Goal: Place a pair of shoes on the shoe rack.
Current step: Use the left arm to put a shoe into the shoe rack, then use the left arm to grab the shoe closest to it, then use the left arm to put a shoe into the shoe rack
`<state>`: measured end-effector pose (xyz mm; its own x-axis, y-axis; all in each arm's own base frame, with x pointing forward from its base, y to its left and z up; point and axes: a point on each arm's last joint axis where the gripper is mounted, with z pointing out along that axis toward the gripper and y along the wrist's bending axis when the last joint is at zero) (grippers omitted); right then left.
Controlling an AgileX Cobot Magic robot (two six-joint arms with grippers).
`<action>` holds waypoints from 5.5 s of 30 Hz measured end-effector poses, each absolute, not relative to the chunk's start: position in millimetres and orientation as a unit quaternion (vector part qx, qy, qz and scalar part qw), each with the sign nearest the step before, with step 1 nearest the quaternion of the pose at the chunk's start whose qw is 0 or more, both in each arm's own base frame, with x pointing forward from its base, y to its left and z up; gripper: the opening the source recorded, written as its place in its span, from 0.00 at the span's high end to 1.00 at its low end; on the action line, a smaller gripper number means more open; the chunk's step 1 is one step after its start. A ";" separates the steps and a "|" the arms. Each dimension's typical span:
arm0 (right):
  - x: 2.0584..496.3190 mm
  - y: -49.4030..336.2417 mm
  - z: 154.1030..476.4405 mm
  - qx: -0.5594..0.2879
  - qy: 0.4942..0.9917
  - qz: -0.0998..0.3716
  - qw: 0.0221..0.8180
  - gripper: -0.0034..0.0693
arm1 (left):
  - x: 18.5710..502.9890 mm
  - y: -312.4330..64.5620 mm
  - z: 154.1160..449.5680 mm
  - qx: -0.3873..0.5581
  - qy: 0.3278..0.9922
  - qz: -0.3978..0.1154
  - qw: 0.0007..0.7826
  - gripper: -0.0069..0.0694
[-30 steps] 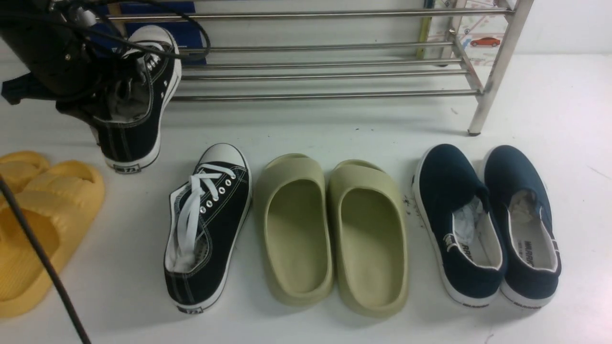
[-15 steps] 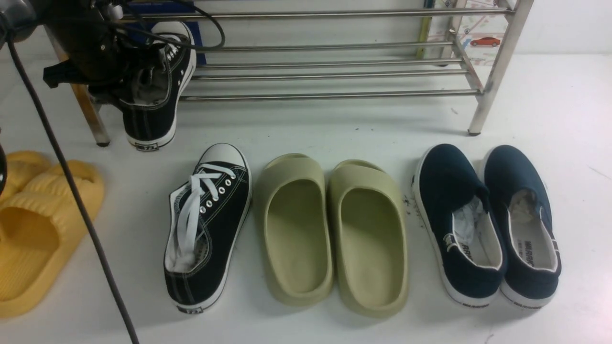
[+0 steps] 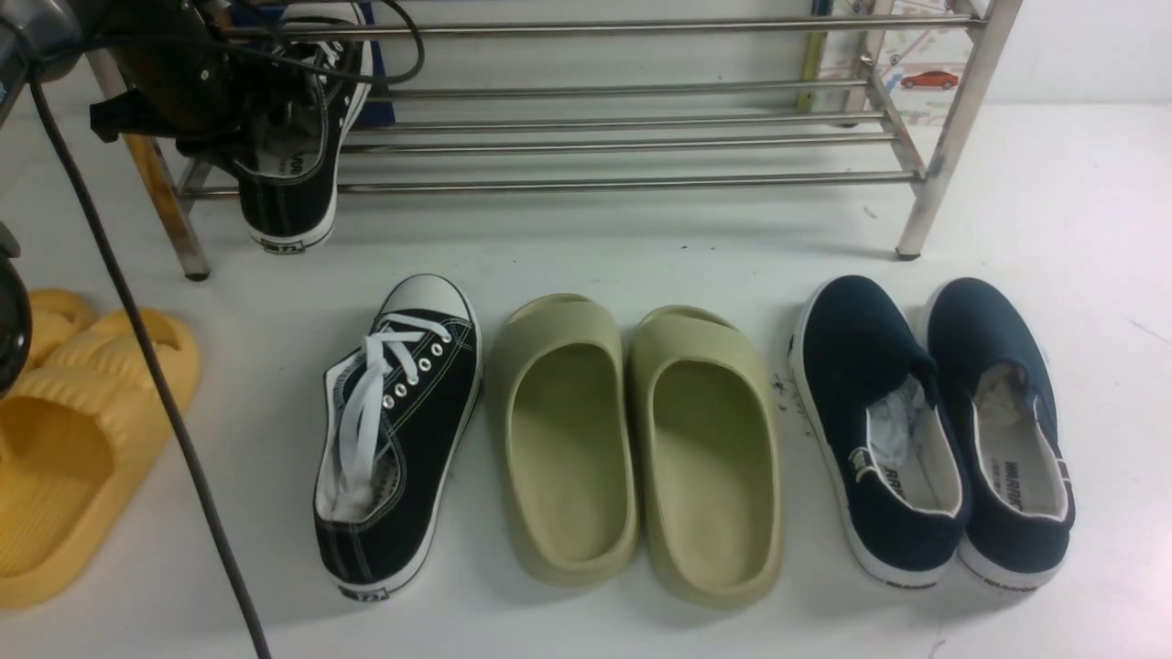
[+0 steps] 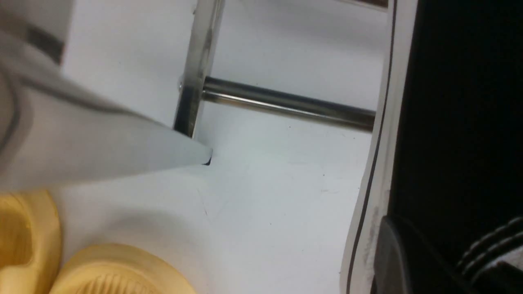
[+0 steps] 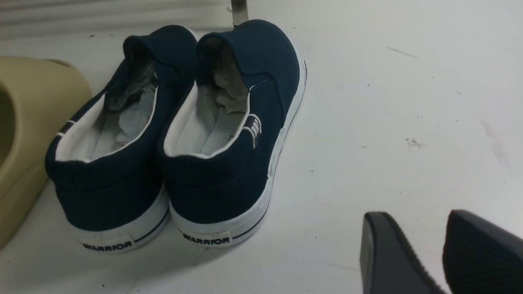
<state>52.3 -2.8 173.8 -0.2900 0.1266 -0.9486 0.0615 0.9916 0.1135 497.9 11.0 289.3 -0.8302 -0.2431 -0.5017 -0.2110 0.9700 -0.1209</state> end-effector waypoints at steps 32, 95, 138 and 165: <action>52.3 -2.8 173.8 0.059 0.803 0.027 0.593 0.62 | 451.9 11.9 359.6 -0.111 0.954 -0.006 0.280 0.78; 52.3 -3.0 173.9 0.057 0.803 0.024 0.593 0.62 | 326.7 -29.8 354.7 -0.086 0.975 -0.007 0.202 0.60; 52.3 -3.0 173.9 0.057 0.803 0.024 0.593 0.62 | 301.3 -85.1 220.3 -0.027 0.993 -0.006 0.117 0.93; 52.3 -3.1 173.9 0.056 0.803 0.024 0.593 0.62 | 399.0 -66.3 300.2 -0.107 0.963 -0.118 0.217 0.93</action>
<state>52.3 -3.1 173.9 -0.2898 0.1190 -0.9497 0.0622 0.9925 0.1054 399.0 -66.3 300.2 -0.8827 -0.2581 -0.3926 -0.1558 0.9491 -0.2737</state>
